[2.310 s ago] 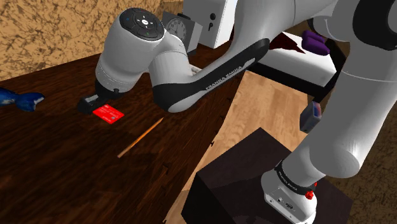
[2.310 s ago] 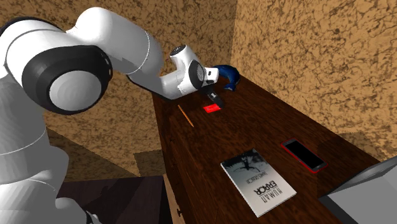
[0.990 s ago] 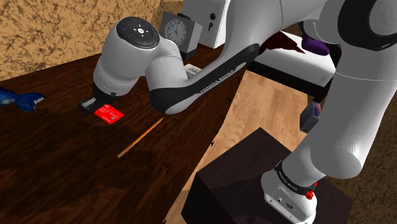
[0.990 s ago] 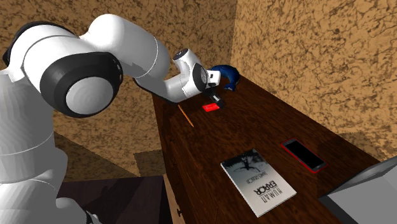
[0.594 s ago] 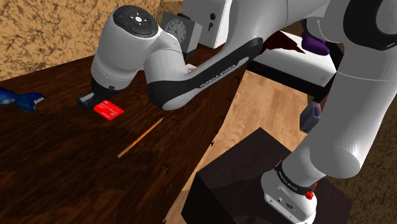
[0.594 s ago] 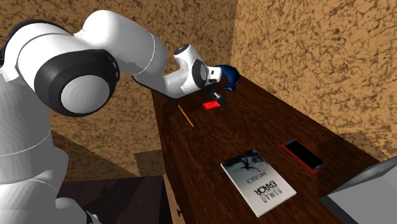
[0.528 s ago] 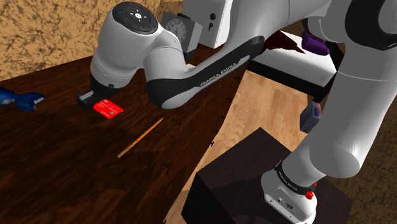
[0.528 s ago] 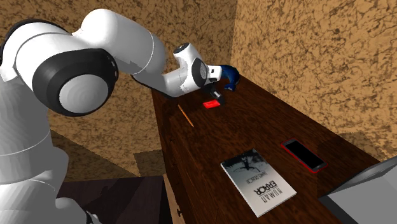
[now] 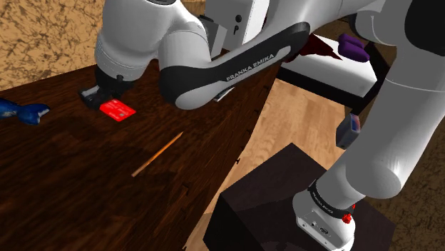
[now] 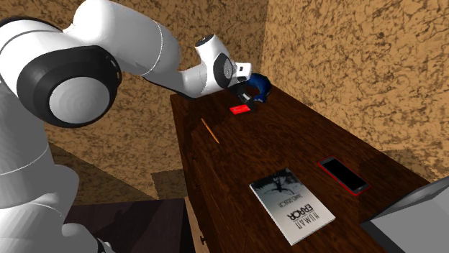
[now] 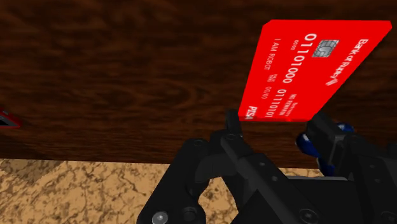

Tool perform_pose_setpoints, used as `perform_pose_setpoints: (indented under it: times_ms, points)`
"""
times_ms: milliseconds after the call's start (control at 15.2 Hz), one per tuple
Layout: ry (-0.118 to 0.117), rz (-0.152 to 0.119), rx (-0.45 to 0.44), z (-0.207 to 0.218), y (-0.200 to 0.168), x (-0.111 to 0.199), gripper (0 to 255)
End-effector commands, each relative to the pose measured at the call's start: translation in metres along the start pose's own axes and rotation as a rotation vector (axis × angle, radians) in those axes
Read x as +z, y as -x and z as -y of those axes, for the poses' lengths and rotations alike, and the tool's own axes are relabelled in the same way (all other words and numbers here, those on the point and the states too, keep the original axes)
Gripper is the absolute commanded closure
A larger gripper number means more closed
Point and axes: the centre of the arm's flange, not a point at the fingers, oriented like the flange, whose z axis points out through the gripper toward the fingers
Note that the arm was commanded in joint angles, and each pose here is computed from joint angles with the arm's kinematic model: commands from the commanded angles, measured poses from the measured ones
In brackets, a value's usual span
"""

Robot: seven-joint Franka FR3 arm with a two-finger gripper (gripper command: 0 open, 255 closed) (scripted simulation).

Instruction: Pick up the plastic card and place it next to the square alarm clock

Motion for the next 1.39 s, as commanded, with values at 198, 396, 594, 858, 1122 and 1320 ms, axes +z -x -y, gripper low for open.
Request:
perform_pose_setpoints:
  times_ms: [198,396,594,858,1122,1320]
  points:
    - [0.000,0.000,0.000,-0.001,-0.014,-0.023,255]
    - [0.000,0.000,0.000,-0.001,-0.022,-0.036,255]
    - [0.000,0.000,0.000,-0.001,-0.031,-0.049,255]
    - [0.000,0.000,0.000,-0.001,-0.043,-0.067,255]
    - [0.000,0.000,0.000,-0.001,-0.054,-0.085,255]
    - [0.000,0.000,0.000,-0.001,-0.063,-0.098,255]
